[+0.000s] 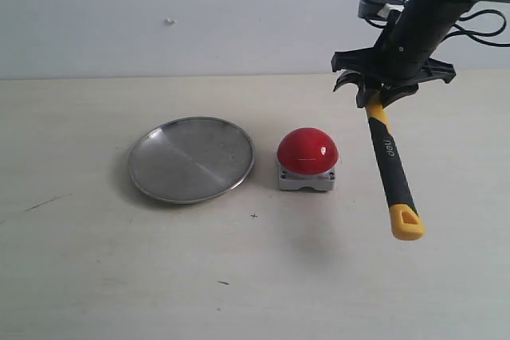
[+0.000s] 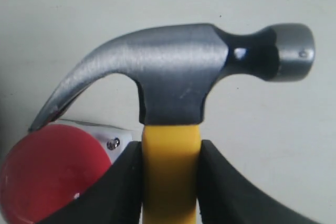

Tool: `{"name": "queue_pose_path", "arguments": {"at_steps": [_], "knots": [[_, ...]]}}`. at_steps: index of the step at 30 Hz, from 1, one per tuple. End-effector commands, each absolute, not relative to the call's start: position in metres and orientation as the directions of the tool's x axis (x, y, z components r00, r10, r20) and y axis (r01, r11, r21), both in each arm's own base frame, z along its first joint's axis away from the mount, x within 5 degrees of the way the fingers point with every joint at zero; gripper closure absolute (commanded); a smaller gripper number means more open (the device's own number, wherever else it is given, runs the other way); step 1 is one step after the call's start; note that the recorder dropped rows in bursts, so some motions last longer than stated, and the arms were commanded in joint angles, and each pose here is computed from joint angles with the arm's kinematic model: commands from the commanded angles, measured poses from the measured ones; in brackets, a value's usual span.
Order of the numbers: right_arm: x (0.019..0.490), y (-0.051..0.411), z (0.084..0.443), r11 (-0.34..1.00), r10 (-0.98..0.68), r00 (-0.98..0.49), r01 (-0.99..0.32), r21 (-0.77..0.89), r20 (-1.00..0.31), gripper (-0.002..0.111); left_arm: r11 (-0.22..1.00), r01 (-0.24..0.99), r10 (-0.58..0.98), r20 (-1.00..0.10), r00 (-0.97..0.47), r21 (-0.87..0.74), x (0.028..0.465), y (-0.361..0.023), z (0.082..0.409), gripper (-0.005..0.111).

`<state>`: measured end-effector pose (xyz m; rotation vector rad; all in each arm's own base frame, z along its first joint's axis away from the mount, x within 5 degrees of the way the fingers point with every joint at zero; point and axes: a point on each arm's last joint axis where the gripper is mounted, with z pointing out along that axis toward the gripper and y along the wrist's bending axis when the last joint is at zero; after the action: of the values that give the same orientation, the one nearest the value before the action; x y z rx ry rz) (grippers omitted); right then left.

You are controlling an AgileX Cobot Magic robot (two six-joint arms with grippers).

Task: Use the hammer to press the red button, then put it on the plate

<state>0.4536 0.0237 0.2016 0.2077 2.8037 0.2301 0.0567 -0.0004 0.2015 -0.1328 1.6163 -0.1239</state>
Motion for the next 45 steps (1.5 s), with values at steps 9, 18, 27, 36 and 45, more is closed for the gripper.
{"name": "queue_pose_path", "arguments": {"at_steps": [9, 18, 27, 36, 45], "knots": [[0.385, 0.028, 0.249, 0.947, 0.207, -0.872, 0.065, 0.314, -0.443, 0.108, 0.986, -0.008, -0.164, -0.985, -0.047, -0.164, 0.056, 0.0, 0.201, 0.107], [0.325, 0.036, 0.264, 0.892, 0.288, -0.823, 0.045, 0.449, -0.49, 0.108, 0.986, -0.008, -0.164, -0.985, -0.047, -0.164, 0.056, 0.0, 0.201, 0.107], [0.282, 0.053, 0.26, 0.751, 0.386, -0.777, -0.048, 0.659, -0.497, 0.108, 0.986, -0.008, -0.164, -0.985, -0.047, -0.164, 0.056, 0.0, 0.201, 0.107], [0.27, 0.071, 0.265, 0.742, 0.325, -0.777, -0.145, 0.655, -0.54, 0.108, 0.986, -0.008, -0.164, -0.985, -0.047, -0.164, 0.056, 0.0, 0.201, 0.107], [0.27, 0.074, 0.266, 0.74, 0.324, -0.768, -0.157, 0.654, -0.552, 0.108, 0.986, -0.008, -0.164, -0.985, -0.047, -0.164, 0.056, 0.0, 0.201, 0.107]]}}
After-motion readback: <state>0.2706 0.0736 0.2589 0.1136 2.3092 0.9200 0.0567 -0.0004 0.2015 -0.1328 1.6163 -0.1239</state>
